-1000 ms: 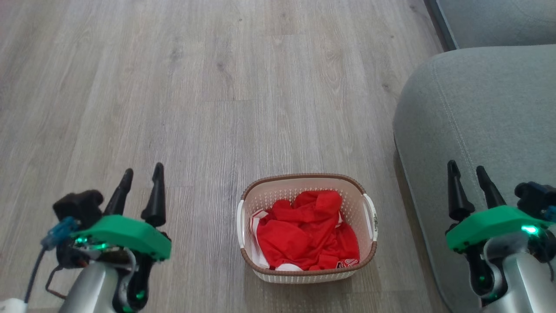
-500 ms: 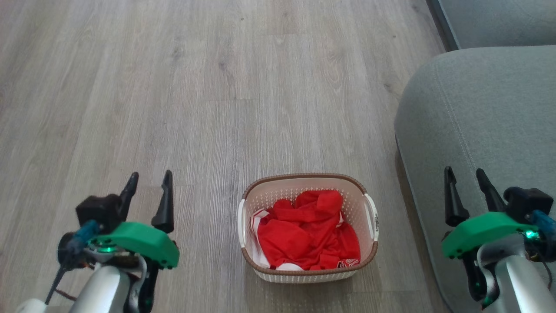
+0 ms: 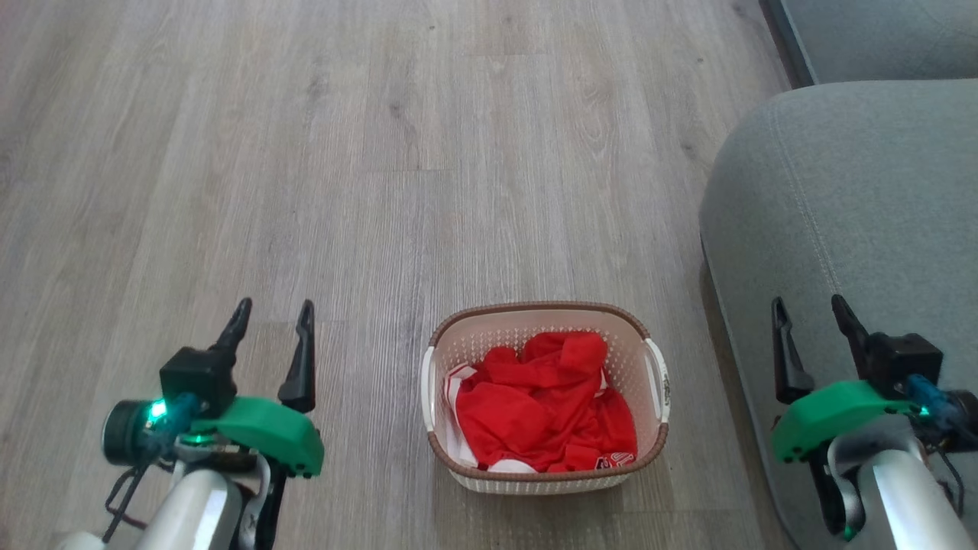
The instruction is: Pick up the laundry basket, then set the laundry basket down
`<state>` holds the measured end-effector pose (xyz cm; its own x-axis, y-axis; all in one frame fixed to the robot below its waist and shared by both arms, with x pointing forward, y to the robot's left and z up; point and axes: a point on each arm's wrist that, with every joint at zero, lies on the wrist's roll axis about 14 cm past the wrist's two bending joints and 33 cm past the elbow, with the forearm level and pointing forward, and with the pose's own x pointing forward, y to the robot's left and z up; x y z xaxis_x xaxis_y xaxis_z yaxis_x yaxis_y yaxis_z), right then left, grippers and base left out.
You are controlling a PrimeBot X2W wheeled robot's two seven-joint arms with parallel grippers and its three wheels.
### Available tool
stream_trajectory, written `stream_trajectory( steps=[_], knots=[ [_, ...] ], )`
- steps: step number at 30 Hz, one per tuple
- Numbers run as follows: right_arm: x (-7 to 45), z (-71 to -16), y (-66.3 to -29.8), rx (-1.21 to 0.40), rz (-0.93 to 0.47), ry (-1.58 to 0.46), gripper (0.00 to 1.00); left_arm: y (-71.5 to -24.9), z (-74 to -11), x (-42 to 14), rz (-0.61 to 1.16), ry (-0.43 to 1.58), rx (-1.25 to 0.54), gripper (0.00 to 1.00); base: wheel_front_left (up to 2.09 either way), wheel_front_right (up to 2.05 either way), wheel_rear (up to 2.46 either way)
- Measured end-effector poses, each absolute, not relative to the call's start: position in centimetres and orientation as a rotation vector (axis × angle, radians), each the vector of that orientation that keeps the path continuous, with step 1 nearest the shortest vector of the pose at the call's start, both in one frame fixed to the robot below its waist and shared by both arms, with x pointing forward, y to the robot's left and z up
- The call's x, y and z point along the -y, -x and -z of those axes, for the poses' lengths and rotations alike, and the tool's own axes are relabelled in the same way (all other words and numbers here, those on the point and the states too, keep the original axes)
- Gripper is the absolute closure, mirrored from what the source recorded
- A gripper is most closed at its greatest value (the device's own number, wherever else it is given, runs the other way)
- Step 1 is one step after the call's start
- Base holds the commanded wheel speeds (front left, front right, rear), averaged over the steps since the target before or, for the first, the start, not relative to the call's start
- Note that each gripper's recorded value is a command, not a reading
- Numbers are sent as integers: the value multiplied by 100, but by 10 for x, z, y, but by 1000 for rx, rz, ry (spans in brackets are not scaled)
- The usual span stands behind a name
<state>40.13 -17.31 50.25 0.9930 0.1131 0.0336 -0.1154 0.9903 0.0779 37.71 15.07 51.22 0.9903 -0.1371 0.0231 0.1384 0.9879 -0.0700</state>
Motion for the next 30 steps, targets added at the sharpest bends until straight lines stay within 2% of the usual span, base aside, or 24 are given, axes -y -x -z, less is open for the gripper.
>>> stream_trajectory(
  steps=[6,30],
  knots=[
    [170,-509,-405,56,-130,-29,0,-376,-516,-152,132,40,40,0,0,0,0],
    [173,-505,-406,45,-118,-41,0,-376,-510,-154,117,70,13,0,0,0,0]
  ],
)
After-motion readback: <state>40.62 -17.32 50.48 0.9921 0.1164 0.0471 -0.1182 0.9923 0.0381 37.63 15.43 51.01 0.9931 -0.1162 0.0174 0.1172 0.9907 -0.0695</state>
